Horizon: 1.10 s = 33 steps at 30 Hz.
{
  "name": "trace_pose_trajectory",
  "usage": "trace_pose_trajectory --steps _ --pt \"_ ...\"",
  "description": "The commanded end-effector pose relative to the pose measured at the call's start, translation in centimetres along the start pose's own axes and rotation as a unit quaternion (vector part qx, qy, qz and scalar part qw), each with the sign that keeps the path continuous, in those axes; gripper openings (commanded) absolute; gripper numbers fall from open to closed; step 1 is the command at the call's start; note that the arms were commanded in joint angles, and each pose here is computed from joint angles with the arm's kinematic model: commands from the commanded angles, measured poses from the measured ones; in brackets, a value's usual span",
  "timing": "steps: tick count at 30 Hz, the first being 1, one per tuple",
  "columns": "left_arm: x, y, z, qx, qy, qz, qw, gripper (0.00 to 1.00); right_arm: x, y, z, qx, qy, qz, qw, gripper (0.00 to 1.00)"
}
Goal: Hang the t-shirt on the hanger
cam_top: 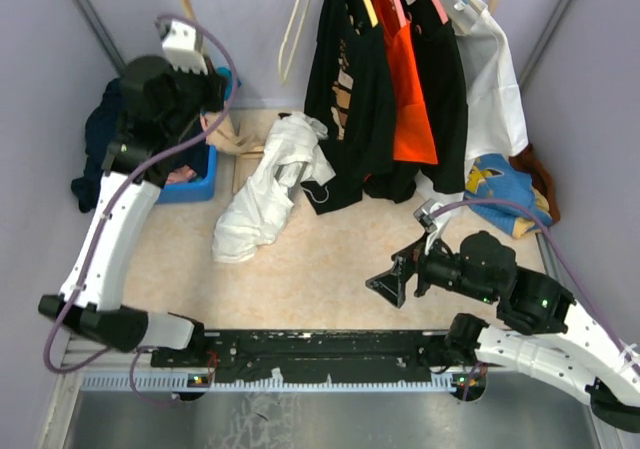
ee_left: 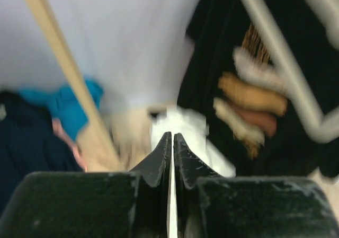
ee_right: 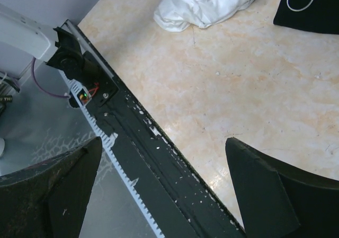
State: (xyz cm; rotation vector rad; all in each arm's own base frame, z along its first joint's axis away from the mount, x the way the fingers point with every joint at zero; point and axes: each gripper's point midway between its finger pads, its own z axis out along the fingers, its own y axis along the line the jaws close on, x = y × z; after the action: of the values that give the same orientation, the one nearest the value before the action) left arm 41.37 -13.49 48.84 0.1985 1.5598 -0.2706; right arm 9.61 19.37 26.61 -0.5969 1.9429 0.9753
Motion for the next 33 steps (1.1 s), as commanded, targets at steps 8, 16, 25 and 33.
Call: trace_pose_trajectory --steps 8,16,25,33 --pt "21.6 -6.2 -8.5 0.021 0.194 -0.043 0.980 0.30 -0.1 0.8 2.8 -0.019 -0.006 0.026 0.999 0.99" --pt "32.2 -10.4 -9.8 -0.048 0.310 0.047 0.948 0.56 0.3 0.5 2.9 -0.012 -0.008 0.047 0.999 0.99" --pt "40.0 -11.2 -6.2 -0.102 0.351 0.127 0.922 0.57 1.2 -0.1 0.9 -0.008 -0.020 0.061 0.998 0.99" --pt "40.9 -10.6 -2.7 -0.153 0.331 0.186 0.912 0.61 1.6 -0.4 -0.3 -0.009 -0.028 0.062 0.998 0.99"
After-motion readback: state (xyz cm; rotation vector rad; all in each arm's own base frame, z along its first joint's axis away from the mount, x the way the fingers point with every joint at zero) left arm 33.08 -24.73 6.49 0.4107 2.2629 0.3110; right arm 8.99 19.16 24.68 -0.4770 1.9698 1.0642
